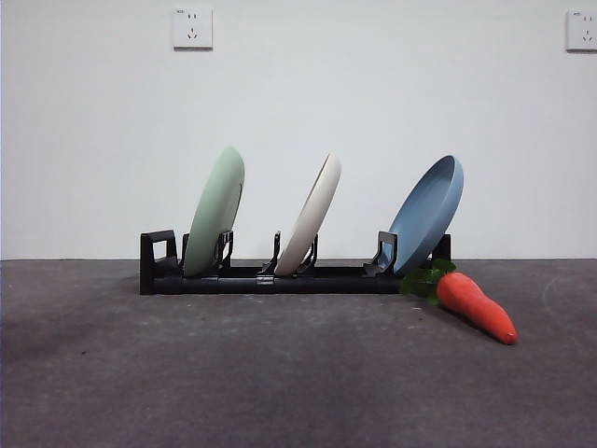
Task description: Take the green plate from the plate rack,put the plate on the table,take the carrot from the table,put the carrot in the plate
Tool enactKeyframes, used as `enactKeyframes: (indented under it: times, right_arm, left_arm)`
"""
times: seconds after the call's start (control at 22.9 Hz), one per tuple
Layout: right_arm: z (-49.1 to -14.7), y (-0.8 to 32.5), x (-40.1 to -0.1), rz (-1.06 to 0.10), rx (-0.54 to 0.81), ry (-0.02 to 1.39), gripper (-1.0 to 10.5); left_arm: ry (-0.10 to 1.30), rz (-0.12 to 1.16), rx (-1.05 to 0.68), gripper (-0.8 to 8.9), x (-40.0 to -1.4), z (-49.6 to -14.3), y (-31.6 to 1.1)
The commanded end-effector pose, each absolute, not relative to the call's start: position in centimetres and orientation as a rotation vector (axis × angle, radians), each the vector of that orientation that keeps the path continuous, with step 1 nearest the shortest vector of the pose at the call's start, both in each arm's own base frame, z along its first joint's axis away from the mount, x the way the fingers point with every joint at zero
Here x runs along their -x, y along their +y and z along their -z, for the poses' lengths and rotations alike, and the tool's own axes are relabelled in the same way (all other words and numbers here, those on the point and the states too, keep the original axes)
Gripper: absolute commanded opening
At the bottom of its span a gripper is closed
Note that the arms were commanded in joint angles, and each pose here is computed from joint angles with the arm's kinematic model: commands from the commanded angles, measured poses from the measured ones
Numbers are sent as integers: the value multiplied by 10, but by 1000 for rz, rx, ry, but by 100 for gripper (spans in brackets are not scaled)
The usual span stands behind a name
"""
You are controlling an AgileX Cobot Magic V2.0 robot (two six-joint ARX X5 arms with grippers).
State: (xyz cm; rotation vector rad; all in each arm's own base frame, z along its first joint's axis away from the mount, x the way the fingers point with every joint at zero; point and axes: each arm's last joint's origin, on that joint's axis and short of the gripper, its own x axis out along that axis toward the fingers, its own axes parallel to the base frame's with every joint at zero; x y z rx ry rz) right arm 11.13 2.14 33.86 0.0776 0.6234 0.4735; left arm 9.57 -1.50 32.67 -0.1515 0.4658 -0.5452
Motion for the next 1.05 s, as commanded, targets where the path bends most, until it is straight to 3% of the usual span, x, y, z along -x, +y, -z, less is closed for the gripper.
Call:
enactKeyframes:
  times: [0.04, 0.31, 0.35, 0.39, 0.44, 0.48, 0.53, 0.74, 1.05]
  right_arm:
    - [-341, 22, -114, -503, -18, 701, -11]
    - [-338, 23, -123, -504, -24, 804, 8]
    - [-337, 23, -124, -504, -25, 806, 60]
    - [-337, 23, -124, -503, -25, 807, 181]
    - [-337, 23, -124, -498, -32, 810, 383]
    - [-337, 23, -124, -497, -34, 810, 540]
    - [-337, 23, -124, -496, -38, 812, 631]
    - [-337, 23, -124, -492, -47, 814, 630]
    - [-337, 23, -124, -490, -52, 816, 630]
  left_arm:
    - [487, 606, 103, -8, -96, -332, -16]
    - [553, 631, 121, 14, -99, -336, -17]
    - [562, 615, 132, 135, -100, -336, -16]
    - [570, 600, 145, 317, -100, -336, -16]
    - [575, 585, 149, 522, -101, -335, -16]
    - [574, 582, 150, 568, -101, -336, -16]
    - [570, 583, 150, 566, -101, -336, -16]
    - [538, 528, 160, 566, -111, -339, -14]
    - [510, 617, 162, 566, -172, -334, -30]
